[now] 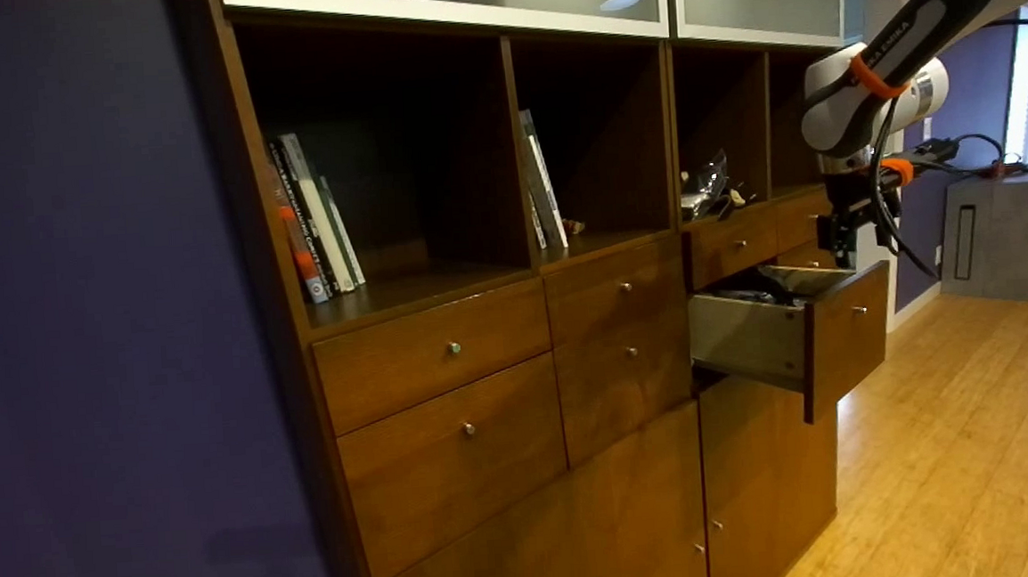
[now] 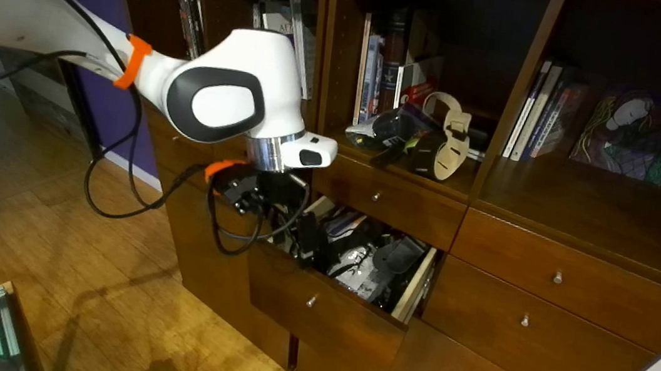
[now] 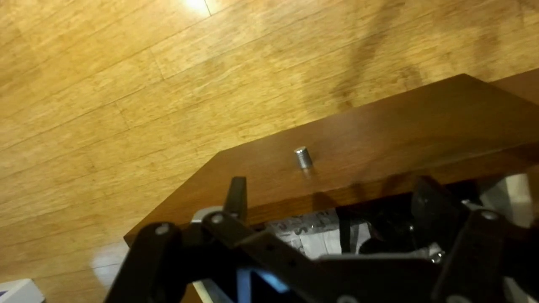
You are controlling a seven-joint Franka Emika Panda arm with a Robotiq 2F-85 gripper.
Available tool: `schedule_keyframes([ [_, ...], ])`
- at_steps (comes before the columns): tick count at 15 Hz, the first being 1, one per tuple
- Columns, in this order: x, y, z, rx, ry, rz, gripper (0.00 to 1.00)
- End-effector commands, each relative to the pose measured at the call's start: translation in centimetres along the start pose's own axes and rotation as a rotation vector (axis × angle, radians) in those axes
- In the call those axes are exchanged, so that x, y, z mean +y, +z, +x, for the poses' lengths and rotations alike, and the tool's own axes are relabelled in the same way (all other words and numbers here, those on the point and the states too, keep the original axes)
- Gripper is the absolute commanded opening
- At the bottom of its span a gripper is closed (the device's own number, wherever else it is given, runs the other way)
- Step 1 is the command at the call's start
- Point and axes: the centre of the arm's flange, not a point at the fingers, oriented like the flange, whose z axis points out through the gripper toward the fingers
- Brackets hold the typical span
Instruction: Close the drawer
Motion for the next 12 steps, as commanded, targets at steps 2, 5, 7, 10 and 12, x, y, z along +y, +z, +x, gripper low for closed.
schedule_keyframes([
  [2, 1.9, 2.8, 1.3, -0.096, -0.131, -0.034, 1.0],
  [5, 2.4, 4.8, 1.5, -0.125, -0.243, -0.027, 1.0],
  [7, 2.3, 5.7, 1.9, -0.13, -0.288, -0.01, 1.0],
  [10, 1.9, 6.6, 2.6, -0.142, -0.334, 0.037, 1.0],
  [12, 1.6, 7.1, 3.1, -0.131, -0.335, 0.051, 1.0],
])
